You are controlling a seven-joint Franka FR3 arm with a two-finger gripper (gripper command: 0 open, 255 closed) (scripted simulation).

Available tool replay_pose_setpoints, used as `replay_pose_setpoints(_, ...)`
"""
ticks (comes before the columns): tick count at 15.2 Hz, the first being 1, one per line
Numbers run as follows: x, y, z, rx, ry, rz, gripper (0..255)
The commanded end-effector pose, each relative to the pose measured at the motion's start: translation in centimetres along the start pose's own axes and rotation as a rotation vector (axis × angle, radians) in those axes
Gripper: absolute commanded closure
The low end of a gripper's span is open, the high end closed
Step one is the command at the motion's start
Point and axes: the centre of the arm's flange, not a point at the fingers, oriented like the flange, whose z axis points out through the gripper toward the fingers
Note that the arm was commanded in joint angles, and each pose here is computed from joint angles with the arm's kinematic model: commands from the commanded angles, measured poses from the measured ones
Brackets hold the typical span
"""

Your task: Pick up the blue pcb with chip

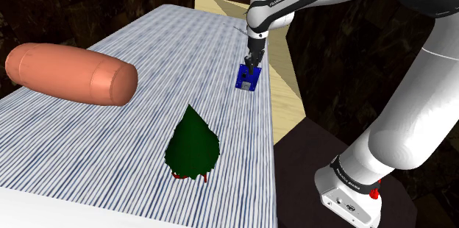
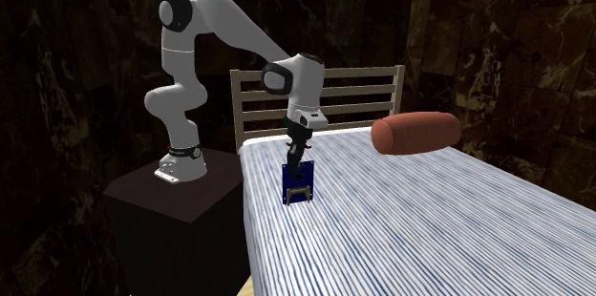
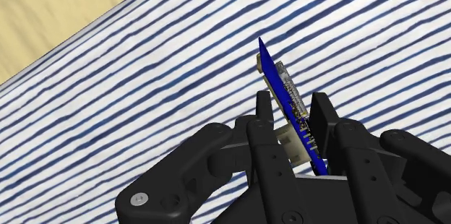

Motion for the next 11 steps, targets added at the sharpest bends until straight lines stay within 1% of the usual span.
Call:
replay_pose_setpoints(1, 0.0, 0.1, 0.0, 0.000, -0.001, 0.000, 255)
replay_pose_setpoints(11, -0.8, 0.2, -5.2, 0.000, -0.001, 0.000, 255)
